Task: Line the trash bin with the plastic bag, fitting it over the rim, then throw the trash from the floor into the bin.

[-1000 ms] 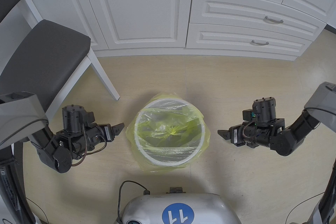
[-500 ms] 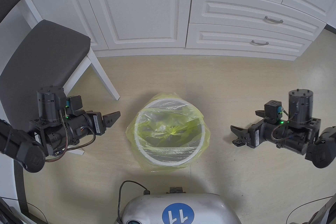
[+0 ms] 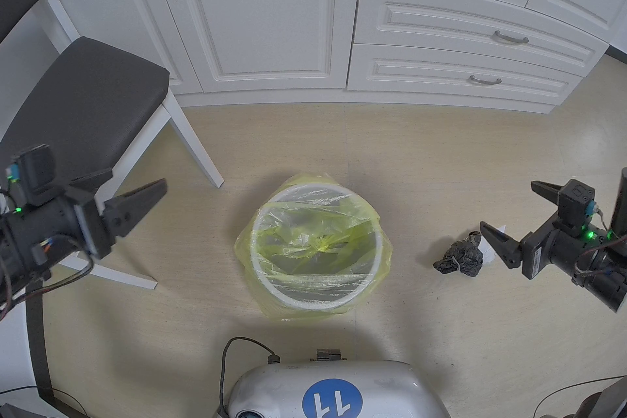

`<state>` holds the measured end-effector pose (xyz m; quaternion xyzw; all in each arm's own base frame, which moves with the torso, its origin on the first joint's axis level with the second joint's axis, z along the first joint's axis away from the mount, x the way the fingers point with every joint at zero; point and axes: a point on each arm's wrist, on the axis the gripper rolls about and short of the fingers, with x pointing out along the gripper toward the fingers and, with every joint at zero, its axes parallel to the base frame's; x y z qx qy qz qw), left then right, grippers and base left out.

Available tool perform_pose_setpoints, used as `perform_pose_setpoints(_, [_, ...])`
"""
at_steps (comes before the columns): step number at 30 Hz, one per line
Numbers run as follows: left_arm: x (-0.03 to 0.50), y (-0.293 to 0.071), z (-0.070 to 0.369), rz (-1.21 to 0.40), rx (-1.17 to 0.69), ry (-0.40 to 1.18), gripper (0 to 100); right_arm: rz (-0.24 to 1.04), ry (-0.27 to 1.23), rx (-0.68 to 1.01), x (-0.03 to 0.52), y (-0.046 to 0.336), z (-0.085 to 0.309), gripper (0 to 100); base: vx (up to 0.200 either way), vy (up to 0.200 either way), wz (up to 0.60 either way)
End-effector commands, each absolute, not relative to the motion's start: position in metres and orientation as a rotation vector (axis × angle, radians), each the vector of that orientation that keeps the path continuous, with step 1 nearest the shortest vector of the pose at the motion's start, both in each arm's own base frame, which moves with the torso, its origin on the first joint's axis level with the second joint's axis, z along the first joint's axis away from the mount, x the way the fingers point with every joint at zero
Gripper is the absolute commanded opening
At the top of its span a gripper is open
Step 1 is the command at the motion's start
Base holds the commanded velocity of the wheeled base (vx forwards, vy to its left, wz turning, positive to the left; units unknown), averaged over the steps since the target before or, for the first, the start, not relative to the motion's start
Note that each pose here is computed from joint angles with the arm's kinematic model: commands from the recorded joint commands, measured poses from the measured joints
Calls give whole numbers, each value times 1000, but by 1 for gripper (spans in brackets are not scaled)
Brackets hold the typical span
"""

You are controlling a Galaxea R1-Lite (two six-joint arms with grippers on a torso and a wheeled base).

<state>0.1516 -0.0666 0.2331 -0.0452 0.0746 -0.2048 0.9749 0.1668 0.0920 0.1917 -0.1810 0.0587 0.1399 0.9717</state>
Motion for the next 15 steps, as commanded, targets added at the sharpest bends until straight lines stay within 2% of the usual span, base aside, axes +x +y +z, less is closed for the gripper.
perform_pose_setpoints(1, [72, -38, 271, -499, -70, -65, 100, 283, -44, -344, 138, 85, 204, 100, 0, 0, 0])
perform_pose_setpoints(5, [63, -34, 273, -498, -42, -95, 100, 231, -110, -372, 132, 87, 208, 100, 0, 0, 0])
perform_pose_setpoints(7, [62, -33, 271, -495, -24, -98, 100, 157, -91, -373, 133, 89, 209, 100, 0, 0, 0])
perform_pose_setpoints(12, [60, -32, 266, -502, -8, -97, 100, 114, -83, -299, 140, 94, 216, 100, 0, 0, 0])
perform_pose_setpoints(15, [61, -34, 268, -512, -17, -126, 100, 29, -2, -243, 154, 84, 222, 100, 0, 0, 0])
